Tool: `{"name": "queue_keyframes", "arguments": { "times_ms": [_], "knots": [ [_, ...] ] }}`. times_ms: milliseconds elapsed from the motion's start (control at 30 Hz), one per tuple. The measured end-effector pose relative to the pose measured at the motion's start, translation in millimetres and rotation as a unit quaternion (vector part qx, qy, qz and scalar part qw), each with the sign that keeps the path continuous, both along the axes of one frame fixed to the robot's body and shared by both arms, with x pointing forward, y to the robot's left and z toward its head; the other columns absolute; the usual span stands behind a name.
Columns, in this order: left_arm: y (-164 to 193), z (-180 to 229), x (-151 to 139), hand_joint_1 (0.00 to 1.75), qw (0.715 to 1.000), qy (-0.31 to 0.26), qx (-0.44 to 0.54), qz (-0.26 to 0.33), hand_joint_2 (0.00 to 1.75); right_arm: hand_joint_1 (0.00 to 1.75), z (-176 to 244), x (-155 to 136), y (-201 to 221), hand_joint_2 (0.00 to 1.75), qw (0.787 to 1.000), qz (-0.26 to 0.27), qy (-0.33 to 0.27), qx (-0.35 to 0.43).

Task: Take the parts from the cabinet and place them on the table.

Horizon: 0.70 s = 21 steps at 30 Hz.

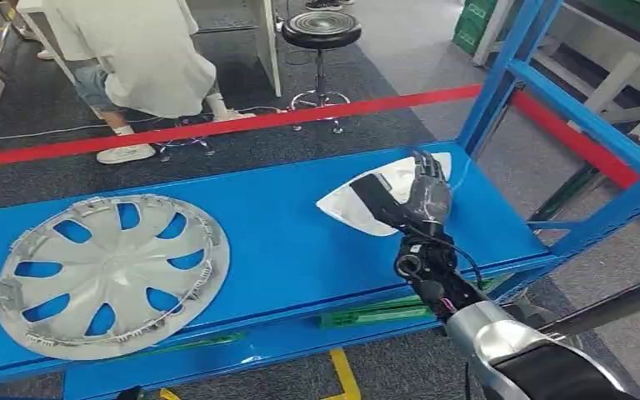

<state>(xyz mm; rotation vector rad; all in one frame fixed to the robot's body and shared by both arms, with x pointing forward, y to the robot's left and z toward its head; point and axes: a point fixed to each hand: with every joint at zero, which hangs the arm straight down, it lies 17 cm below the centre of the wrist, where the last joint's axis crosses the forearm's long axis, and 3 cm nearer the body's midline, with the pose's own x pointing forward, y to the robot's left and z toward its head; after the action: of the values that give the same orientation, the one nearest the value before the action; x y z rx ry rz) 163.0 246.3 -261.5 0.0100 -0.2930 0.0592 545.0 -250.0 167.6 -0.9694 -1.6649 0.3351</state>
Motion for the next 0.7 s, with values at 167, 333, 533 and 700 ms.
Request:
{"name": "queue_keyframes", "arguments": {
  "times_ms": [167, 333, 533, 700],
  "knots": [
    [0, 1, 3, 0.0, 1.0, -0.002, 0.001, -0.004, 0.0, 0.0, -8, 11, 9, 1.75, 0.998, 0.019, 0.028, 0.057],
    [0, 1, 3, 0.0, 1.0, -0.003, 0.001, -0.006, 0.0, 0.0, -7, 18, 23, 1.75, 0.997, 0.04, 0.039, 0.055],
    [0, 1, 3, 0.0, 1.0, -0.003, 0.002, -0.009, 0.0, 0.0, -6, 22, 31, 1.75, 0.996, 0.051, 0.045, 0.052],
    [-1, 1, 3, 0.0, 1.0, -0.003, 0.0, -0.016, 0.0, 0.0, -11, 26, 40, 1.75, 0.993, 0.075, 0.06, 0.064]
  ]
}}
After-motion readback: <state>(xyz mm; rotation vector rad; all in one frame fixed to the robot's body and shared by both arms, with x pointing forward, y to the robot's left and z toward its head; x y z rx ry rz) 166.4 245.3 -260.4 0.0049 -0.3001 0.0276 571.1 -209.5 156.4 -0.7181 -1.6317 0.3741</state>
